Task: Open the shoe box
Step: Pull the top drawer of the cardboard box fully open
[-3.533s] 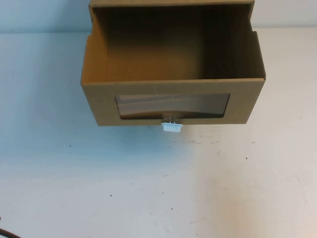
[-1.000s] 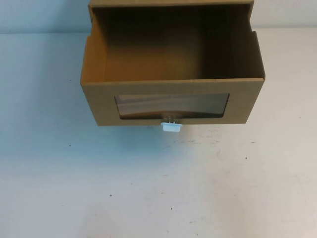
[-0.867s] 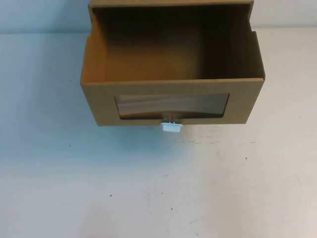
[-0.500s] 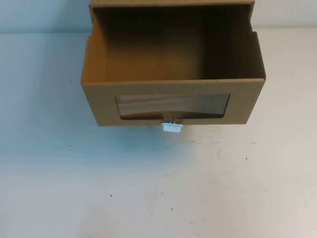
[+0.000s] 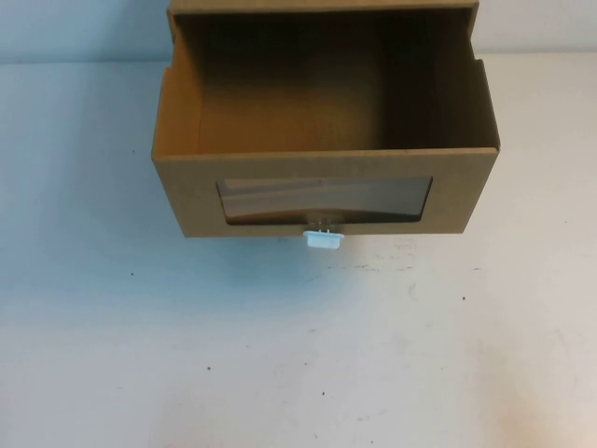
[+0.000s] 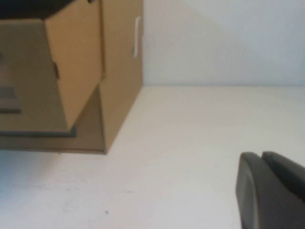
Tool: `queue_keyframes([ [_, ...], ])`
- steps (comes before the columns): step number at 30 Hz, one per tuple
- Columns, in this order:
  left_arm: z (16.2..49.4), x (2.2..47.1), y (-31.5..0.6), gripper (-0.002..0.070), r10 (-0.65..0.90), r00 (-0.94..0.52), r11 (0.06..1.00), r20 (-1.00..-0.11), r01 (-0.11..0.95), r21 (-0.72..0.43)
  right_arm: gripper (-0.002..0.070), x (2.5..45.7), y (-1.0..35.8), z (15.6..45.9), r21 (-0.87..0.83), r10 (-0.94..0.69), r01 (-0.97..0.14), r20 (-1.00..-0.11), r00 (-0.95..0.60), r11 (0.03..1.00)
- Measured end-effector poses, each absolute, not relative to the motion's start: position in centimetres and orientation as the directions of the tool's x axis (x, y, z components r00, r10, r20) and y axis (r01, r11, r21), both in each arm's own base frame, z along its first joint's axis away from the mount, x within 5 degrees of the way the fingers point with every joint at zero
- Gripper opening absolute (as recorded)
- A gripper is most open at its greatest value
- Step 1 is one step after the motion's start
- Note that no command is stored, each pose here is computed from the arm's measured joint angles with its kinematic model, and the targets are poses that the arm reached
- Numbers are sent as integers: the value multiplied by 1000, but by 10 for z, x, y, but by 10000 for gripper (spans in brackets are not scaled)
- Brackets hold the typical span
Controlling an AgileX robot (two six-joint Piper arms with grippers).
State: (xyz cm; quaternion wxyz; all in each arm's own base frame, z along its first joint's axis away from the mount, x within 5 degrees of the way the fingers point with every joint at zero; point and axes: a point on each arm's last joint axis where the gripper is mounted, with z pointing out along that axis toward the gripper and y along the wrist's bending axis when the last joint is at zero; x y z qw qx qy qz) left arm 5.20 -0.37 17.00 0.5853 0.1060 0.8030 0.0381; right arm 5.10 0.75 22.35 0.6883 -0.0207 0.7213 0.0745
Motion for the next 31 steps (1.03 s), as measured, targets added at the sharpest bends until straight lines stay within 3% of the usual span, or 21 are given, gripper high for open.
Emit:
queue_keyframes([
  [5,170,52,-4,-6,215,-293,975,-932,126,185,-13,56,3,187,89,84,-28,-985,-151,996],
  [10,170,52,-4,-6,215,-293,975,-932,126,185,-14,54,1,177,107,112,35,-964,-242,994],
  [31,170,52,-4,-6,215,-293,975,-932,126,185,-13,53,1,174,125,132,44,-953,-274,991],
])
